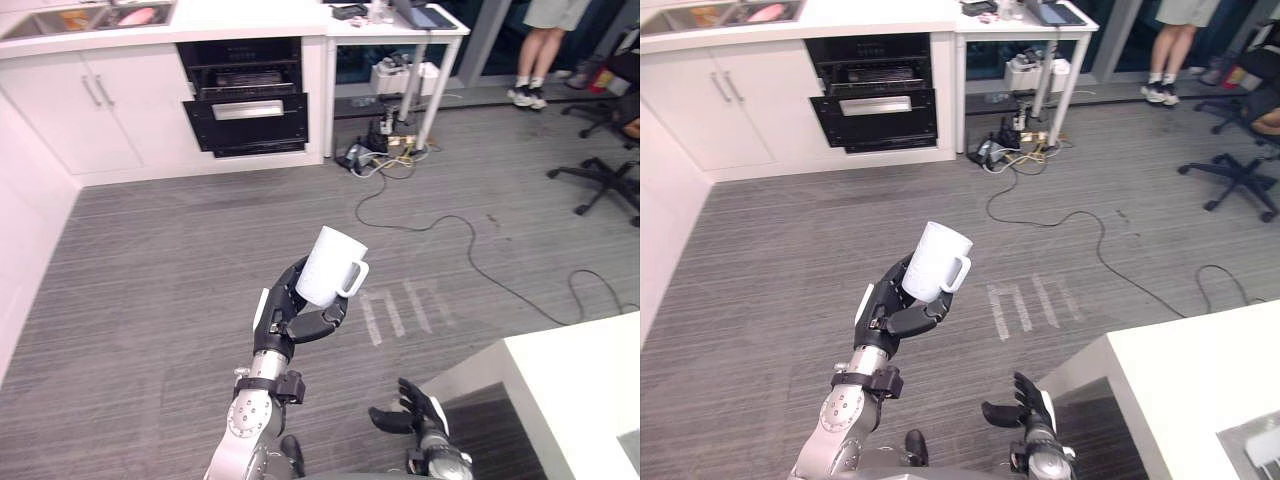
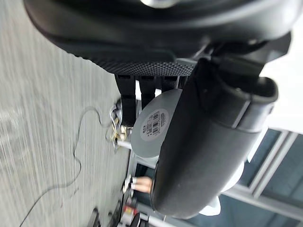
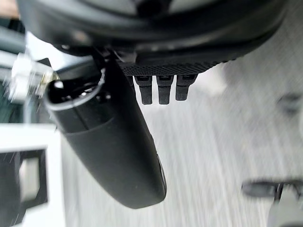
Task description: Walk over to the sink, pick up the cup, carry it to the dishwasher, place the cup inside the dishwasher, then close the dishwasher door
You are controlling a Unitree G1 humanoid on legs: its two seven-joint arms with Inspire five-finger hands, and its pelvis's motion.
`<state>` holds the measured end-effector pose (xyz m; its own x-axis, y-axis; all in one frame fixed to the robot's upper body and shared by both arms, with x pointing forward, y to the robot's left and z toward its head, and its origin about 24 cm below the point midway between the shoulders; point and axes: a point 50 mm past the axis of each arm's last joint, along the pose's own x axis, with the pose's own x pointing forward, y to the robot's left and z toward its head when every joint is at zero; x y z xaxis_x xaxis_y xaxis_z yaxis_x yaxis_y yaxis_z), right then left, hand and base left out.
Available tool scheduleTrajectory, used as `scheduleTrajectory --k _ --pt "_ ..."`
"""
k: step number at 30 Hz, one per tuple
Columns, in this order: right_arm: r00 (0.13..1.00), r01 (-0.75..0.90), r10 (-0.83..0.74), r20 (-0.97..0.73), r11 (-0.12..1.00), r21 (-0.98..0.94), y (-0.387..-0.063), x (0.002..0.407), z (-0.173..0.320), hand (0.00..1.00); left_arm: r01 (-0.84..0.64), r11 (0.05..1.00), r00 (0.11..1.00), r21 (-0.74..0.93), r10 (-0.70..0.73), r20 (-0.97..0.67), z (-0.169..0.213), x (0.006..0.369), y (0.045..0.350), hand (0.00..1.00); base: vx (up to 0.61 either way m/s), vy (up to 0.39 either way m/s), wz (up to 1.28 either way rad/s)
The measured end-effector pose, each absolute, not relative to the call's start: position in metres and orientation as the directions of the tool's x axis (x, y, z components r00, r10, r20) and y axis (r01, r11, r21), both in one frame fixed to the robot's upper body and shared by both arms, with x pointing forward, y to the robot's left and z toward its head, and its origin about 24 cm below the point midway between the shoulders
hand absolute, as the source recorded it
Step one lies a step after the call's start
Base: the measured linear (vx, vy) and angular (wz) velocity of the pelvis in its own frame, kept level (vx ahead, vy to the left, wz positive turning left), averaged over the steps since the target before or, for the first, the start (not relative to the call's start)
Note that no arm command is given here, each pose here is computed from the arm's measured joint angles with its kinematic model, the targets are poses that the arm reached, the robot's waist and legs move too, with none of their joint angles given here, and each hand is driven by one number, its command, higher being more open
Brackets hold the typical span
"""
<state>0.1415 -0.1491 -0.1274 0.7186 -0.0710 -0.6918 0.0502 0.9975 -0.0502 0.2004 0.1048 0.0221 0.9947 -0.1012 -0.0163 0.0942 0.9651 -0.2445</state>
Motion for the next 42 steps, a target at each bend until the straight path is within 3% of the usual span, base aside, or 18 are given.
scheduleTrajectory --k 8,21,22,28,37,42 --pt "0.725 0.036 -0.063 -0.686 0.998 -0.054 -0.149 0.145 -0.127 0.9 0.184 0.958 0.983 -0.219 -0.183 0.027 0.03 0.207 0.093 0.3 0.02 0.061 0.56" --pt "0.803 -0.01 -0.06 -0.592 0.993 -0.114 -0.156 0.176 -0.108 0.9 0.154 0.964 0.987 -0.217 -0.161 -0.012 0.021 0.206 0.1 0.3 0.06 -0.096 0.13" --pt "0.793 -0.008 -0.05 -0.607 0.996 -0.093 -0.151 0.171 -0.111 0.9 0.089 0.978 0.99 -0.19 -0.108 -0.09 0.003 0.199 0.116 0.3 0.0 0.0 0.0" --pt "0.785 -0.008 -0.05 -0.617 0.996 -0.091 -0.151 0.169 -0.113 0.9 0.076 0.979 0.991 -0.189 -0.095 -0.095 0.002 0.199 0.119 0.3 0.0 -0.005 -0.18" --pt "0.629 0.126 -0.196 -0.752 0.981 -0.15 -0.181 0.114 -0.141 0.9 0.025 0.972 0.973 -0.235 -0.078 -0.218 -0.021 0.194 0.115 0.3 0.01 -0.04 0.09" --pt "0.625 0.158 -0.231 -0.745 0.973 -0.17 -0.186 0.117 -0.139 0.9 0.007 0.968 0.967 -0.251 -0.07 -0.245 -0.025 0.188 0.116 0.3 -0.01 -0.054 0.25"
